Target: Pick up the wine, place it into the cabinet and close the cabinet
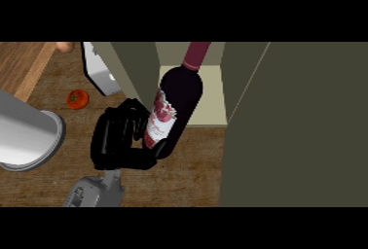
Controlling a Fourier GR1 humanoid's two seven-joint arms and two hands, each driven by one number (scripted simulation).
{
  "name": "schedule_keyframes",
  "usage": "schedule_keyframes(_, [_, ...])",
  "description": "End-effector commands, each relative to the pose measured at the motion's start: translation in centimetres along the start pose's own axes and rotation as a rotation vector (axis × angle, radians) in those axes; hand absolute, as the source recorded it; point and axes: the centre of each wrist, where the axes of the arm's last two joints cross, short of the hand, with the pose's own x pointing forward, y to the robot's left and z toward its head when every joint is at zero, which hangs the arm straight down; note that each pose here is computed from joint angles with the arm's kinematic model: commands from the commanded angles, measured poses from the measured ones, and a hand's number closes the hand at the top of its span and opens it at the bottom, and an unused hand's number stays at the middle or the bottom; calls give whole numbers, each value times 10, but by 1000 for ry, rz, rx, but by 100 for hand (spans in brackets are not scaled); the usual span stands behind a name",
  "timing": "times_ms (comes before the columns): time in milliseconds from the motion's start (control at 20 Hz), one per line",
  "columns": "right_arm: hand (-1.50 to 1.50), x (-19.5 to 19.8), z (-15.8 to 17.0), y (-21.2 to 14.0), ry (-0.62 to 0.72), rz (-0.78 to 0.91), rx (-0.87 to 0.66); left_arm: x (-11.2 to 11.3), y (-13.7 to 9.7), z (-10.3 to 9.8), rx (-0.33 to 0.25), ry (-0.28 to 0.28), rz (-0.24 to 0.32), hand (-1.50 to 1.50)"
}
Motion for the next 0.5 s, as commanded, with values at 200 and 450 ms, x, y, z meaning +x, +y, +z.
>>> schedule_keyframes(200, [-150, -3, -1, 18, -9, -6, -5, -24, -19, -20, -6, 0, -129, 150])
schedule_keyframes(450, [-150, -2, 10, -5, -2, 15, 2, -46, -37, -43, -7, 58, -200, 150])
